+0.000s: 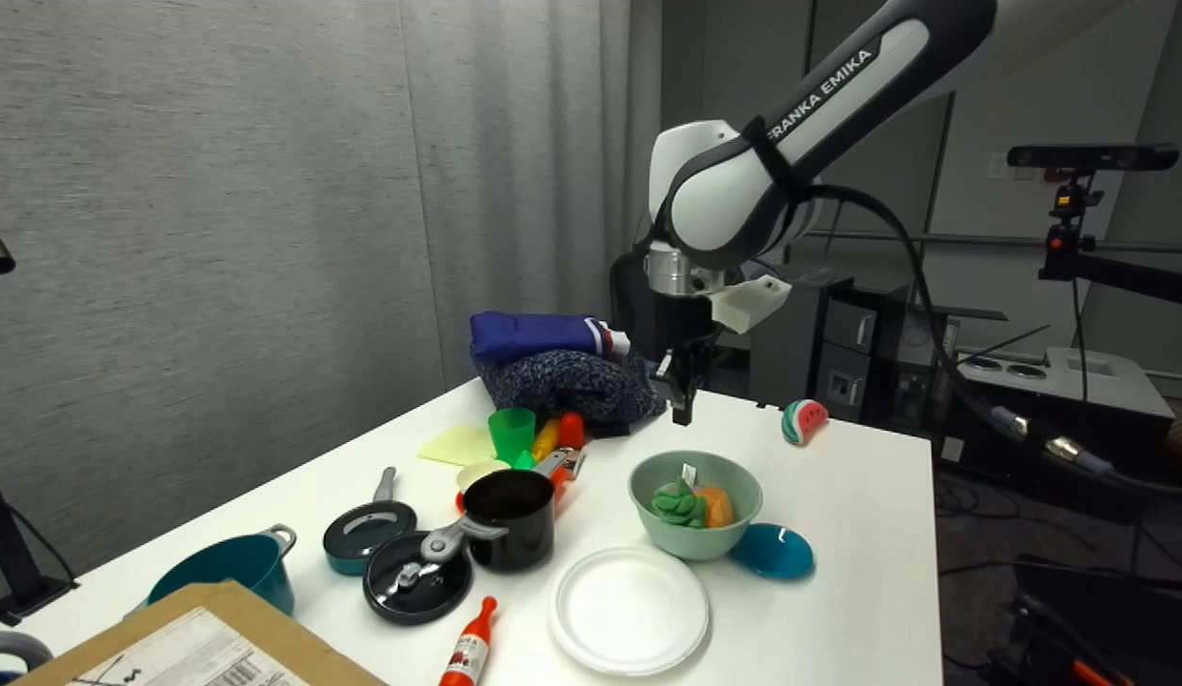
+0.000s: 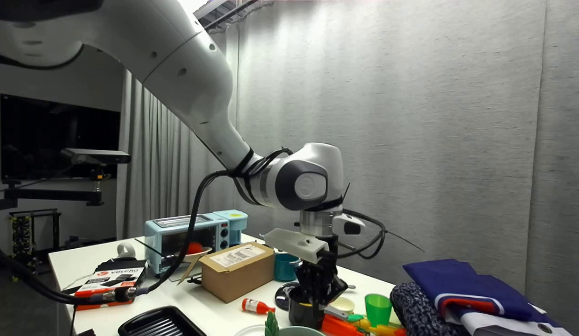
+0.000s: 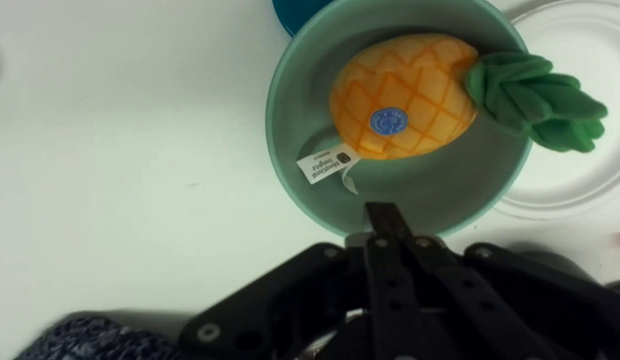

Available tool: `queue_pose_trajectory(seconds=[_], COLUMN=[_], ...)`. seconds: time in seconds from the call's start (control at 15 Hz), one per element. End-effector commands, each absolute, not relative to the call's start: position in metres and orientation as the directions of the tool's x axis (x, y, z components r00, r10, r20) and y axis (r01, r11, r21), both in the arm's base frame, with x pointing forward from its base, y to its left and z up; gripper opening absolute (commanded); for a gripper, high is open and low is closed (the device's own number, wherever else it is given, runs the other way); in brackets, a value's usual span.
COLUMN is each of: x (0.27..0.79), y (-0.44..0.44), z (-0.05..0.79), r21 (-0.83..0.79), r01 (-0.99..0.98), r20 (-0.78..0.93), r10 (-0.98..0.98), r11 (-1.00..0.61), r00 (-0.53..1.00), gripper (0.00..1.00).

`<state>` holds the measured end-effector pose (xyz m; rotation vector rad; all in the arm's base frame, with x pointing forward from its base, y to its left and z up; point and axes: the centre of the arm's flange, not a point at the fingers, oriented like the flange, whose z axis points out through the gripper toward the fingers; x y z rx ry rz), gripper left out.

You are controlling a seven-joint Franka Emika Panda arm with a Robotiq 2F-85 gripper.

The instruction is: Move the bowl

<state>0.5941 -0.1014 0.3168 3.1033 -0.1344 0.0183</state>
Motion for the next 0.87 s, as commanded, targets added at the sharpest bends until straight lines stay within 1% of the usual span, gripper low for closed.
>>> queue_pose_trajectory(seconds=[0.0, 0.13, 0.2, 0.27, 0.47, 0.53, 0.8], x=[0.599, 0.602, 0.599, 0.602, 0.602, 0.602, 0.602], y=[-0.104, -0.105, -0.104, -0.108, -0.108, -0.108, -0.107], z=[0.354, 0.368, 0.373, 0.360, 0.367, 0.367, 0.367], r21=[0.039, 0.031, 0.026, 0.028, 0.023, 0.023, 0.023], r01=[-0.197, -0.252, -0.280, -0.230, -0.261, -0.262, -0.265], r20=[0.109, 0.138, 0.138, 0.115, 0.127, 0.127, 0.127], r10=[-0.192, -0.245, -0.274, -0.226, -0.256, -0.258, -0.260], r11=[-0.980, -0.967, -0.960, -0.973, -0.965, -0.965, -0.964], r00=[0.975, 0.960, 0.952, 0.967, 0.958, 0.958, 0.957], gripper=[0.00, 0.00, 0.26, 0.02, 0.24, 0.26, 0.26])
